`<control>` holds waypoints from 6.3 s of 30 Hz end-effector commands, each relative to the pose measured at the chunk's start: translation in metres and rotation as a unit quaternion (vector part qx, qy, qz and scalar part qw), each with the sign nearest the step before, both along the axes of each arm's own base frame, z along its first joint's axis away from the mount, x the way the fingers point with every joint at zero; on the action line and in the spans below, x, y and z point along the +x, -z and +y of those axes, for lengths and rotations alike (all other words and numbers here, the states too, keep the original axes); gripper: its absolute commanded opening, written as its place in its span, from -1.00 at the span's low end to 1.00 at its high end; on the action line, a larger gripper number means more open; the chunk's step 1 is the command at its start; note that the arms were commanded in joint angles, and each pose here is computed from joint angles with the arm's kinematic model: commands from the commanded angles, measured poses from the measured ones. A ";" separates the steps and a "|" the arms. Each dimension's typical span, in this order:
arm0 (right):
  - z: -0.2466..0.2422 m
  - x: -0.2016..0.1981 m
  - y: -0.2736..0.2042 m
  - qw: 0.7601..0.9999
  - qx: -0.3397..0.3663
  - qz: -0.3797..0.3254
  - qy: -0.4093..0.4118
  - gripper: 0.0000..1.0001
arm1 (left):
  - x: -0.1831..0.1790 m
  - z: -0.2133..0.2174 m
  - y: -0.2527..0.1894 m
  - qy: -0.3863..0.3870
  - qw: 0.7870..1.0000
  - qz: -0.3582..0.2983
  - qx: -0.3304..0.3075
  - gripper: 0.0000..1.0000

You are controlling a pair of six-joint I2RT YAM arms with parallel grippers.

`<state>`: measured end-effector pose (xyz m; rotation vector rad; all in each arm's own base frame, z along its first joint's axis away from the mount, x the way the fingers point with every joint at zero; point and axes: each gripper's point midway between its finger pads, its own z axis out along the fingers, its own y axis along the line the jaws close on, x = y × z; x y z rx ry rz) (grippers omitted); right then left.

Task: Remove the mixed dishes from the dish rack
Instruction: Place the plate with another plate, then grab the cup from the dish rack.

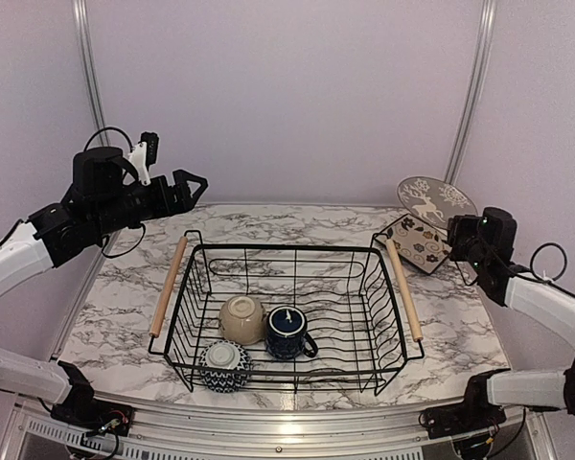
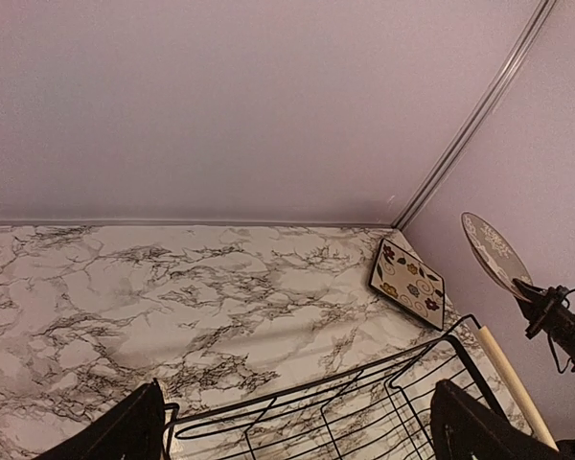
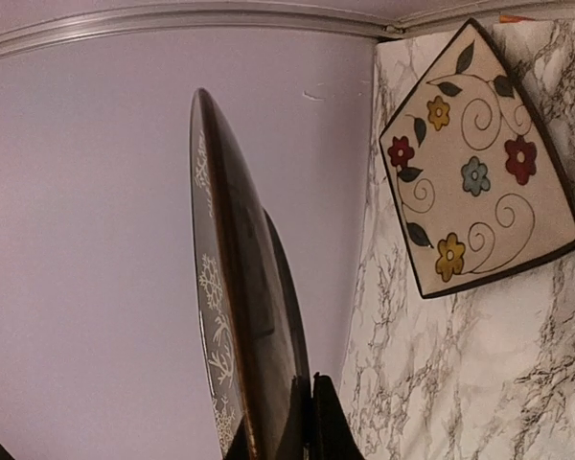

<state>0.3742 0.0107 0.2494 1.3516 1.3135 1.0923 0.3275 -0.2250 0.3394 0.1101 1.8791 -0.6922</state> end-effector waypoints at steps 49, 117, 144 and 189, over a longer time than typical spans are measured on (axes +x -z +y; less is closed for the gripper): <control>-0.048 0.128 0.158 0.998 -0.031 0.053 0.016 -0.56 | -0.011 0.003 -0.002 0.006 1.000 0.000 -0.013 0.98; 0.262 -0.098 -0.047 0.479 -0.668 -0.160 -0.546 0.95 | -0.001 0.000 0.011 -0.001 1.000 0.015 0.018 0.98; 0.370 -0.164 0.114 0.283 -0.646 0.011 -0.709 0.97 | 0.000 0.005 0.017 -0.012 0.999 0.021 0.031 0.98; 0.397 -0.140 0.066 0.400 -0.607 -0.087 -0.681 -0.16 | 0.000 0.004 0.008 -0.009 1.000 0.014 0.024 0.98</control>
